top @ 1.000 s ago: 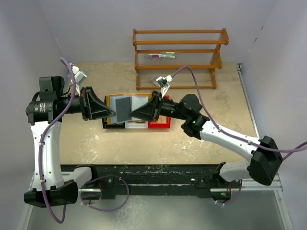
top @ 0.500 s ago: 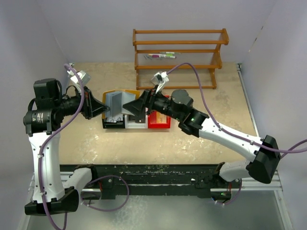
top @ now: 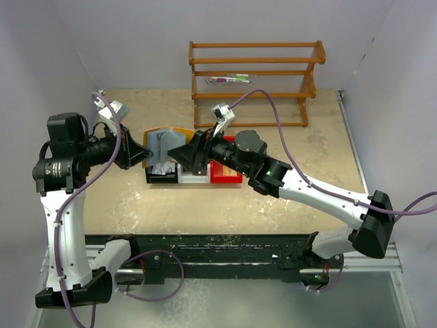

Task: Take the credit cards out of the card holder

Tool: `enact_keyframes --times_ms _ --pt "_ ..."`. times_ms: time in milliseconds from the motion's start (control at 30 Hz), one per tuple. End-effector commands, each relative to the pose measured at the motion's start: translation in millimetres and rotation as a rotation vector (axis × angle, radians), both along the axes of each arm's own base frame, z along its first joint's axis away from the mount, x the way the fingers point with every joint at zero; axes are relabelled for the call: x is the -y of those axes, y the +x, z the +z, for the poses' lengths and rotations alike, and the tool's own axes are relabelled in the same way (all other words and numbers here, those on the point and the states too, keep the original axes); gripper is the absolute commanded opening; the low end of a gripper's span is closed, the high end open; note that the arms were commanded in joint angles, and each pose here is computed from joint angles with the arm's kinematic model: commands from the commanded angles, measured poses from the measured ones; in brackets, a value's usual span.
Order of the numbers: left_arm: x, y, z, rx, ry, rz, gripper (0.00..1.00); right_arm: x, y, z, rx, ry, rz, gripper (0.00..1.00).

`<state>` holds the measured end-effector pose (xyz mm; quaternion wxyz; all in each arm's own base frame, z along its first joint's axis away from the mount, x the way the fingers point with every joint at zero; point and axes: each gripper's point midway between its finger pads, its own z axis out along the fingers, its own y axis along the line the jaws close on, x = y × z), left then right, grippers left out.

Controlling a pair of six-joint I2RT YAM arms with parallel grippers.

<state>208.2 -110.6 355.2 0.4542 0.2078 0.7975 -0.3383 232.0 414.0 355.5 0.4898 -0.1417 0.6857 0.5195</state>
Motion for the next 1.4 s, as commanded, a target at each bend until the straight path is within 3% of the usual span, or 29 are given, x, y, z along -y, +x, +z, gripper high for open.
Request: enact_keyframes --times_ms 0,300,400,567,667,800,1000,1200,1367 --pt "-0.5 1.9 12.9 0.093 0.026 -0.007 0.0 1.7 -1.3 20.7 0.055 0.051 0.0 0.99" --pt "7.5 -4.1 17.2 0.077 -0.015 -0.063 0.0 4.9 -5.9 5.0 0.001 0.016 0.007 0.91" --pt "13.0 -9.8 22.3 0.075 -0.042 -0.103 0.0 13.7 -5.3 1.7 0.003 0.0 -0.019 0.83" --pt "27.9 -25.2 34.6 0.044 -0.145 -0.216 0.0 42.9 1.3 1.9 0.017 -0.03 -0.049 0.71" --pt "36.5 -34.4 44.1 0.007 -0.23 -0.297 0.0 67.6 1.1 14.0 0.035 0.012 0.029 0.61" --pt "43.3 -42.0 53.6 -0.062 -0.339 -0.386 0.0 77.1 -5.1 16.2 0.052 -0.041 0.123 0.61" --pt "41.6 -32.2 49.7 -0.114 -0.349 -0.349 0.0 95.1 6.7 40.4 0.067 -0.099 0.025 0.61" --pt "32.8 -11.4 33.1 -0.13 -0.273 -0.217 0.0 107.8 -13.7 97.5 0.111 0.062 0.031 0.53" --pt "29.7 -5.1 27.7 -0.139 -0.257 -0.187 0.0 93.6 -28.6 122.4 0.135 0.162 0.153 0.49"
